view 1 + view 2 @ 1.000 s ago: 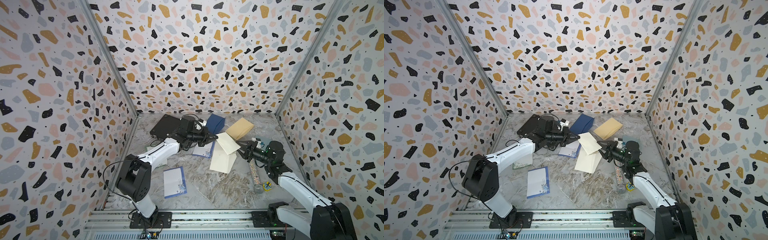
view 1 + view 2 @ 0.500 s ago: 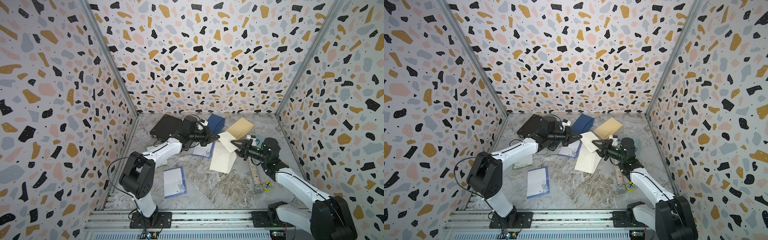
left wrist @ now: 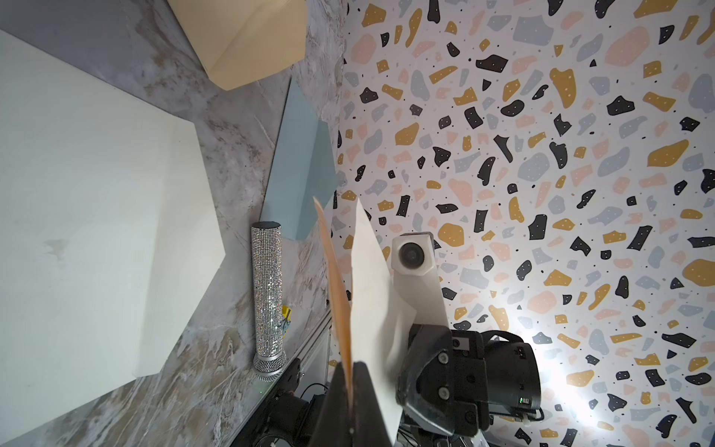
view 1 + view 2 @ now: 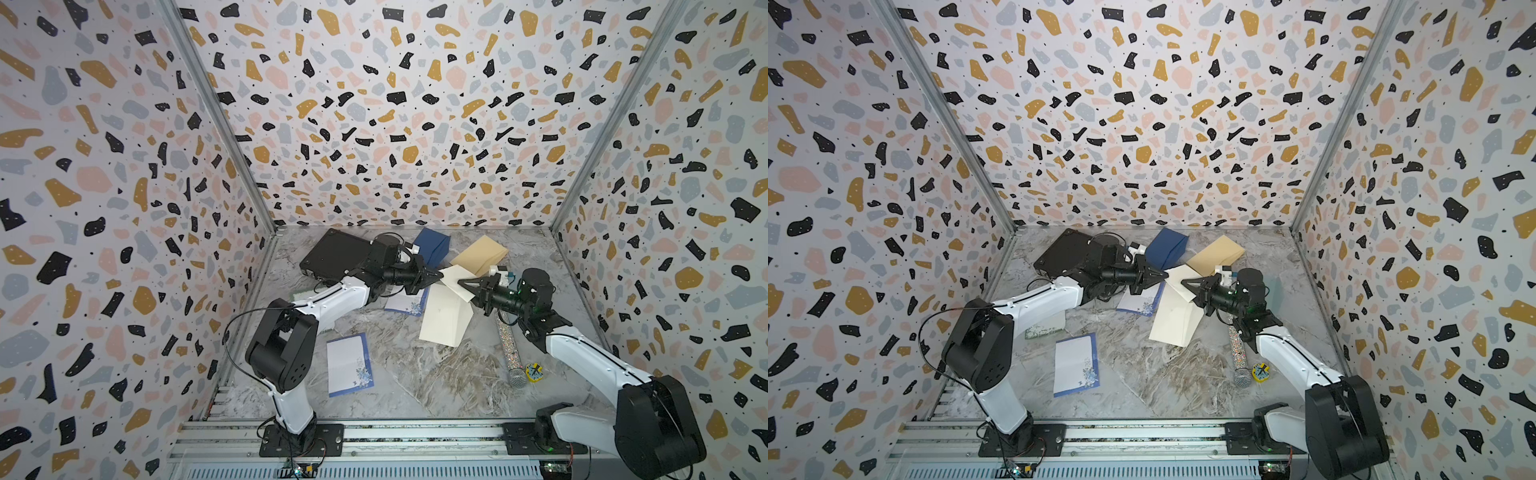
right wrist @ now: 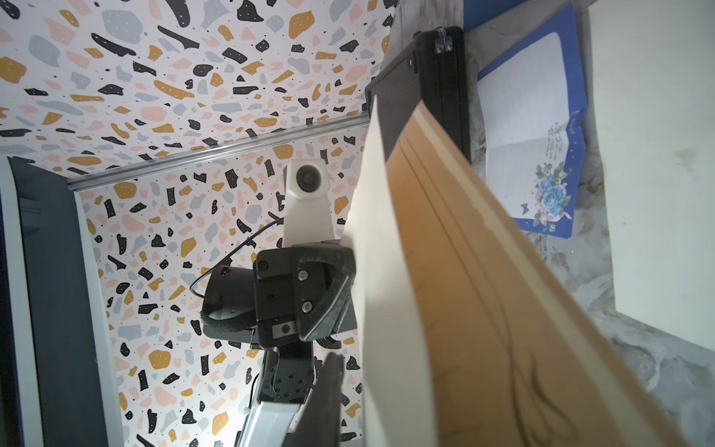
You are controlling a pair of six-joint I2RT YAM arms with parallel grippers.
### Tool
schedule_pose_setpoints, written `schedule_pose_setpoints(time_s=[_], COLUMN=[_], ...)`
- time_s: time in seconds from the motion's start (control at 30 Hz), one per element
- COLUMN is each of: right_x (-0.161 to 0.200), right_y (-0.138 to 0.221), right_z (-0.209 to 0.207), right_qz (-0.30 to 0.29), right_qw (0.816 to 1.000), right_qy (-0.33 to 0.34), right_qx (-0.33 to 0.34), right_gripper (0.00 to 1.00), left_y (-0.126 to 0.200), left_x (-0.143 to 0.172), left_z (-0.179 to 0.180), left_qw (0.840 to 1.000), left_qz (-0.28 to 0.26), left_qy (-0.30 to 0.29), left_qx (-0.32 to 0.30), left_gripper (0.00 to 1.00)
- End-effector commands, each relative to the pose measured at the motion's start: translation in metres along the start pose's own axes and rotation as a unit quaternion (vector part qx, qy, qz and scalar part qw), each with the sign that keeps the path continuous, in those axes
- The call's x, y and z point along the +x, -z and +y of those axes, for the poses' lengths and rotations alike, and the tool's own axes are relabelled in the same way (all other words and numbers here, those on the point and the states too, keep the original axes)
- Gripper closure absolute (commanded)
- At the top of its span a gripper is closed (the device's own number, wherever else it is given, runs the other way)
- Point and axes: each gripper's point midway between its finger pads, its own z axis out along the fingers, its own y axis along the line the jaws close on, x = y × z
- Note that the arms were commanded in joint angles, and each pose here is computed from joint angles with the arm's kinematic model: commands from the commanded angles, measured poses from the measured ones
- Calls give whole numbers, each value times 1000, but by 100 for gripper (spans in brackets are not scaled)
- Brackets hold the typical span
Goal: Take the letter paper out of the envelope
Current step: Unfold the letter paper.
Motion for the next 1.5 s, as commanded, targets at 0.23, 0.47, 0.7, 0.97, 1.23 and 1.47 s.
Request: schedule_pose_setpoints(time_s=[0.23,0.47,0.7,0.97,1.23,1.47], right_x=[9,-1,-9,29,53,57], right_y=[14,30,19,5,3,0], right_z=[-2,15,39,50,24,20], right_qz=[29,36,-21,-6,60,77], right_qw=[972,856,655,510,429,379], right_qy=[188,446,697,842,891,914], right_qx=[141,260,293,177,135,126], right_gripper=[100,100,100,100,100,100], left_y=[23,63,82,101,97,82], left_x=[-4,-16,-22,-23,-21,0], left_z=[-28,-26,-20,-9,-1,6], left_qw=[999,997,992,988,989,989], left_qz=[-28,-67,-71,-78,-56,-8], left_qy=[-10,38,99,130,125,141], left_qx=[-13,-29,-23,-26,-51,-48], left_gripper=[52,39,37,34,20,22])
